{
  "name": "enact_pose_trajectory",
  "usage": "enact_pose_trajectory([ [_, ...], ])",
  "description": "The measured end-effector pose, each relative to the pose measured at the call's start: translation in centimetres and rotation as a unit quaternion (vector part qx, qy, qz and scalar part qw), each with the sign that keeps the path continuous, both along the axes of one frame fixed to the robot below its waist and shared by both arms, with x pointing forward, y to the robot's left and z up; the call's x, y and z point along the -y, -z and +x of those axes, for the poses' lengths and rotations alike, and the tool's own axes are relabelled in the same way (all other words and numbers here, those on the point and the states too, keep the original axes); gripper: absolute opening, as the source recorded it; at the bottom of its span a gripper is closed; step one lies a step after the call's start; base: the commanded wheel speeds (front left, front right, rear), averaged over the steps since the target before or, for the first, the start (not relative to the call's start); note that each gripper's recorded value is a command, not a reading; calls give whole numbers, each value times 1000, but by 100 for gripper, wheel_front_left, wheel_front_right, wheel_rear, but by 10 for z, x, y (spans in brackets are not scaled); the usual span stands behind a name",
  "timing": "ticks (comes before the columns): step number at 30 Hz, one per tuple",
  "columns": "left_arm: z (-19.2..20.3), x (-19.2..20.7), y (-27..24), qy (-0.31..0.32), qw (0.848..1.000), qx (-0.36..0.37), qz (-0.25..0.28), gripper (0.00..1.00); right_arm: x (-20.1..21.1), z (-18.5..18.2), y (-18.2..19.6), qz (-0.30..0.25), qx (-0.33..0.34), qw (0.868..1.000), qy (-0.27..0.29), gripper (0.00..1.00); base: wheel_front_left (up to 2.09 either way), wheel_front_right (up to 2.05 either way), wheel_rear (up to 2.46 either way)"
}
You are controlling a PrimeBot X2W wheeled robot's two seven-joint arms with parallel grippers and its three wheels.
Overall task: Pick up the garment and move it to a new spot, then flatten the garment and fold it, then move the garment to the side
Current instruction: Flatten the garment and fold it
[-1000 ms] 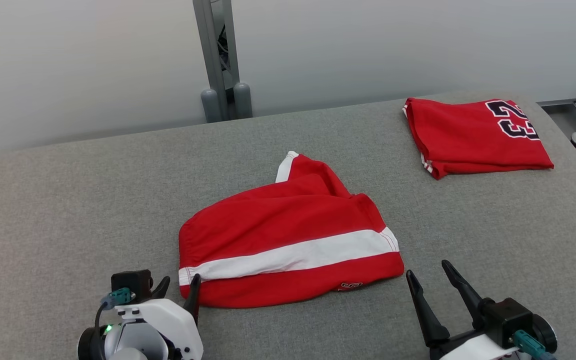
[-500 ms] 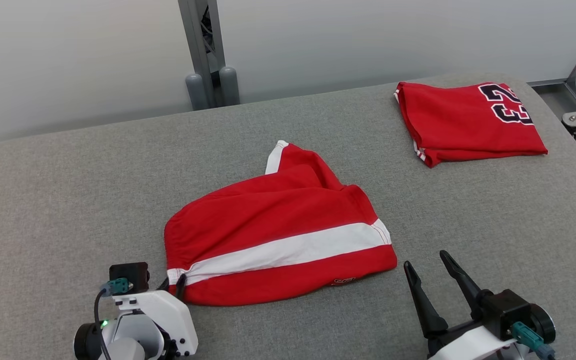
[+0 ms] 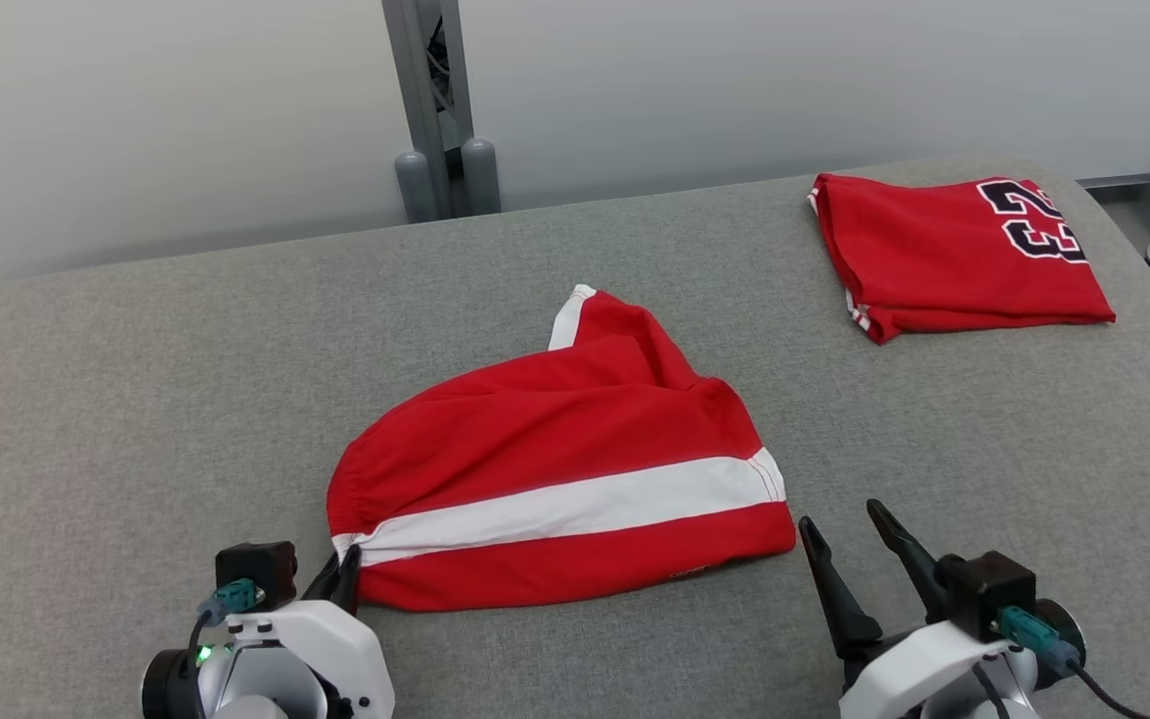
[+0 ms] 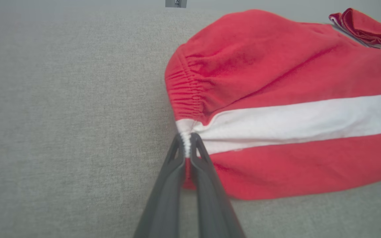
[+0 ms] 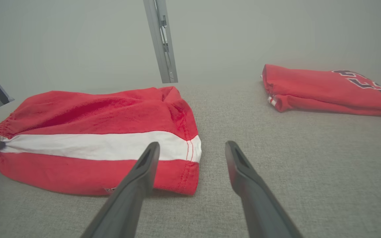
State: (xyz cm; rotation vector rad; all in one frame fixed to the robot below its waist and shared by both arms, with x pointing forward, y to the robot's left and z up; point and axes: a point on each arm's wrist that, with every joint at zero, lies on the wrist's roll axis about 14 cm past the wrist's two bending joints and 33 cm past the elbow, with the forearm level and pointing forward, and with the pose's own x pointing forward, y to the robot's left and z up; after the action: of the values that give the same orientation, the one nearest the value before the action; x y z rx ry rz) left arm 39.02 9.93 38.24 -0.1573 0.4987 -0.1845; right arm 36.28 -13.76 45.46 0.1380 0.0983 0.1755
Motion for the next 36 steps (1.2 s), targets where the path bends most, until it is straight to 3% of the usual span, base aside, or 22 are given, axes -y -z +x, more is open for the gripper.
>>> enact_pose_trajectory([
  [5, -5, -7, -3, -5, 1000, 8, 0, 0, -6, 15, 31, 17, -76, 997, -9, 100, 0, 0, 0],
  [16, -2, -20, -12, -18, 1000, 18, 2, 0, -35, 43, 54, 34, -174, 983, -52, 99, 0, 0, 0],
  [17, -2, -20, -12, -18, 1000, 19, 2, 0, -38, 42, 57, 34, -182, 981, -57, 88, 0, 0, 0],
  [18, -2, -20, -12, -18, 1000, 18, 1, 0, -40, 42, 59, 35, -188, 980, -61, 70, 0, 0, 0],
  [19, -2, -19, -12, -18, 1000, 17, 1, 0, -42, 41, 62, 35, -195, 978, -64, 46, 0, 0, 0],
  [20, -2, -19, -12, -18, 1000, 17, 1, 0, -45, 41, 64, 34, -199, 977, -68, 32, 0, 0, 0],
  [21, -2, -19, -12, -17, 1000, 17, 0, 0, -46, 41, 65, 34, -202, 976, -71, 7, 0, 0, 0],
  [22, -2, -18, -12, -17, 1000, 18, 0, 0, -47, 41, 66, 33, -202, 976, -72, 0, 0, 0, 0],
  [31, 3, -16, -34, -13, 998, 63, -10, 0, -32, 55, 39, 29, -132, 989, -57, 0, 0, 0, 0],
  [36, 7, -8, -66, -6, 992, 104, -64, 0, -11, 66, 2, 31, -67, 996, -43, 0, 0, 0, 0],
])
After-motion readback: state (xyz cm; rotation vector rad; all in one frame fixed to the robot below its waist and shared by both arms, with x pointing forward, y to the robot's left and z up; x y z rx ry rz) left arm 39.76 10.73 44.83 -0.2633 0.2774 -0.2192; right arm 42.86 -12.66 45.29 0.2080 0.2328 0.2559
